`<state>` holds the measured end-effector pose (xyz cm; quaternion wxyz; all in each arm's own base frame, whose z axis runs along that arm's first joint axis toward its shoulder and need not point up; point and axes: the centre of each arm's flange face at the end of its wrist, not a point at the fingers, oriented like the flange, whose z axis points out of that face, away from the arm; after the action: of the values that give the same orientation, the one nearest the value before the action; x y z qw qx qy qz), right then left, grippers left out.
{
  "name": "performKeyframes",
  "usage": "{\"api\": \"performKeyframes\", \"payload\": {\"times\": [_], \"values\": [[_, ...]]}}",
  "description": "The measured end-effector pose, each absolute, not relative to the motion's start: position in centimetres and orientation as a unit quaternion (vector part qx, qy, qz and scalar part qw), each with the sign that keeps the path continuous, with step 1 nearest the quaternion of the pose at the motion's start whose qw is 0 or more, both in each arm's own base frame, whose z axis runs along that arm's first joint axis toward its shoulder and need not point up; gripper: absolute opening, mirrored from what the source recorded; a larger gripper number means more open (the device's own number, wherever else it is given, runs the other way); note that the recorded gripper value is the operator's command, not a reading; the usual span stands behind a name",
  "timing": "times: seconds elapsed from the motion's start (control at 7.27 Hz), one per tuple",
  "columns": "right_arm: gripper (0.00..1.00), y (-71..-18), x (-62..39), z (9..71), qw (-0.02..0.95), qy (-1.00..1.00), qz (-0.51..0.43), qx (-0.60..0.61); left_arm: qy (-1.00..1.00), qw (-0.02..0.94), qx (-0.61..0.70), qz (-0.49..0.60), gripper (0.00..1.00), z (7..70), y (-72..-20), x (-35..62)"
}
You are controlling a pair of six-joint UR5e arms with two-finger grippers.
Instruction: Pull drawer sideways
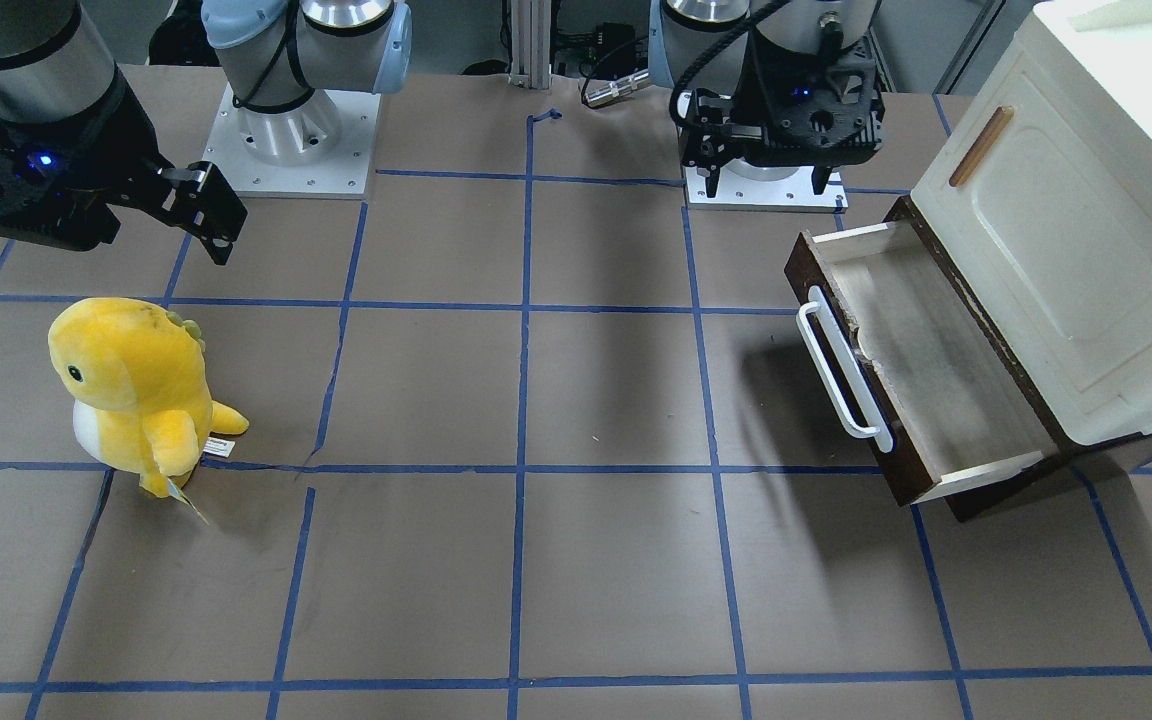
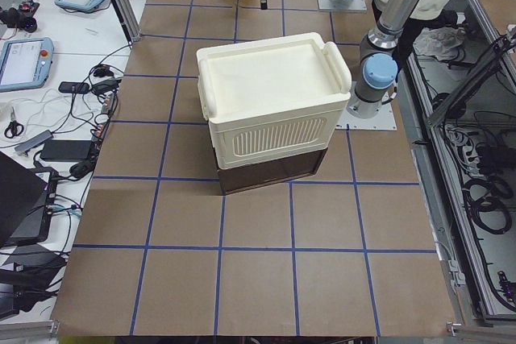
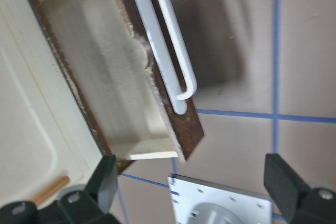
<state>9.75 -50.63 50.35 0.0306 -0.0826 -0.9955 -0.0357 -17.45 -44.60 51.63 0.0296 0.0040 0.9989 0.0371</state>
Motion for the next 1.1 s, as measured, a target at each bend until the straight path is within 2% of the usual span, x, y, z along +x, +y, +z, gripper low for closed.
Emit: {"api": "performKeyframes", "payload": {"times": [0.41,1.1], "values": [[1.00,-50.6,9.7,50.4,0.031,-0.995,-0.036,-0.083,0.999,-0.041,-0.013,0.005,1.00,52.6,-46.1,-15.0],[1.00,-50.6,9.8,50.3,0.031,-0.995,-0.036,-0.083,0.999,-0.037,0.000,-0.010,1.00,53.4,-46.2,-14.4]]}}
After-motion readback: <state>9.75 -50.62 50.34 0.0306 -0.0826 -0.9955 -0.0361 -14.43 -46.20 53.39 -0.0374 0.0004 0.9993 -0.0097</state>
